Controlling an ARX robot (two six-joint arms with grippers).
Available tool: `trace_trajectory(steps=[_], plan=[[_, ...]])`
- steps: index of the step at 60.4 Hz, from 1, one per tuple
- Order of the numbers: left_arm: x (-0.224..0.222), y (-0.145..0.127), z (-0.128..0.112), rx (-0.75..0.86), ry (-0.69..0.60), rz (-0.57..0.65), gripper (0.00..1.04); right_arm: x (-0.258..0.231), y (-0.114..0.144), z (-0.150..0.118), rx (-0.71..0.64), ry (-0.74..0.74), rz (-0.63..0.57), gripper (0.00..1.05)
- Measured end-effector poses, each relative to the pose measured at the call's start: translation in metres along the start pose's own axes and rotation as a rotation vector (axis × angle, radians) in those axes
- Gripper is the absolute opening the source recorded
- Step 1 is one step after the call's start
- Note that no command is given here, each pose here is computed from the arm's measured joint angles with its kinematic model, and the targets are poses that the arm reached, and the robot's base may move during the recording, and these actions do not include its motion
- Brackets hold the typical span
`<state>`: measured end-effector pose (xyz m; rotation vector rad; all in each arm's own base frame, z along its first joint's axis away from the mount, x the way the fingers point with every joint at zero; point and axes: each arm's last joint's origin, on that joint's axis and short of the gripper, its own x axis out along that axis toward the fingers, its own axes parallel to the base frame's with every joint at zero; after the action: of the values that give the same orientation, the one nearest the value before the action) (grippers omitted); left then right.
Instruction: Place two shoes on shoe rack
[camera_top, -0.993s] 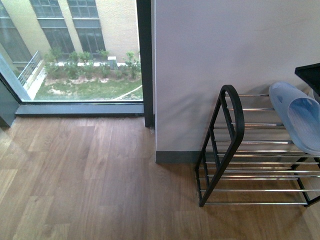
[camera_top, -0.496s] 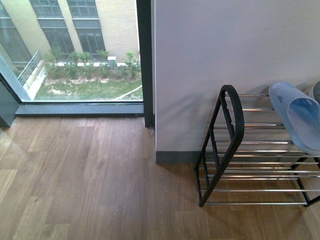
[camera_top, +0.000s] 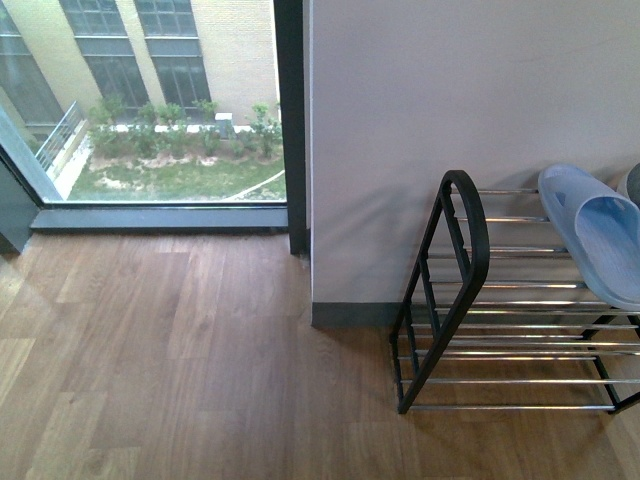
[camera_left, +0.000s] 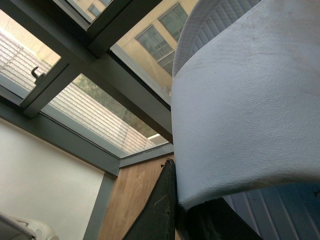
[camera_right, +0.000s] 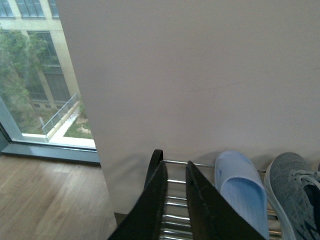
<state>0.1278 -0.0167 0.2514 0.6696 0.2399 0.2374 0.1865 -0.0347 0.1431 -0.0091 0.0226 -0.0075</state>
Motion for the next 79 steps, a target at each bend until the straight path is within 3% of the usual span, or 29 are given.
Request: trace_trajectory(steps=[4, 39, 79], plan=[[0.0, 0.0, 0.0, 0.0, 0.0, -0.001, 0.02, -0.006, 0.004, 0.002, -0.002, 0.001, -0.003, 0.01], [0.0, 0.0, 0.0, 0.0, 0.0, 0.0, 0.02, -0.045, 0.033, 0.022, -0.001, -0.021, 0.01, 0.02], [0.0, 0.0, 0.0, -0.001, 0.0, 0.0, 0.02, -0.068, 0.034, 0.028, -0.001, -0.042, 0.006, 0.02]])
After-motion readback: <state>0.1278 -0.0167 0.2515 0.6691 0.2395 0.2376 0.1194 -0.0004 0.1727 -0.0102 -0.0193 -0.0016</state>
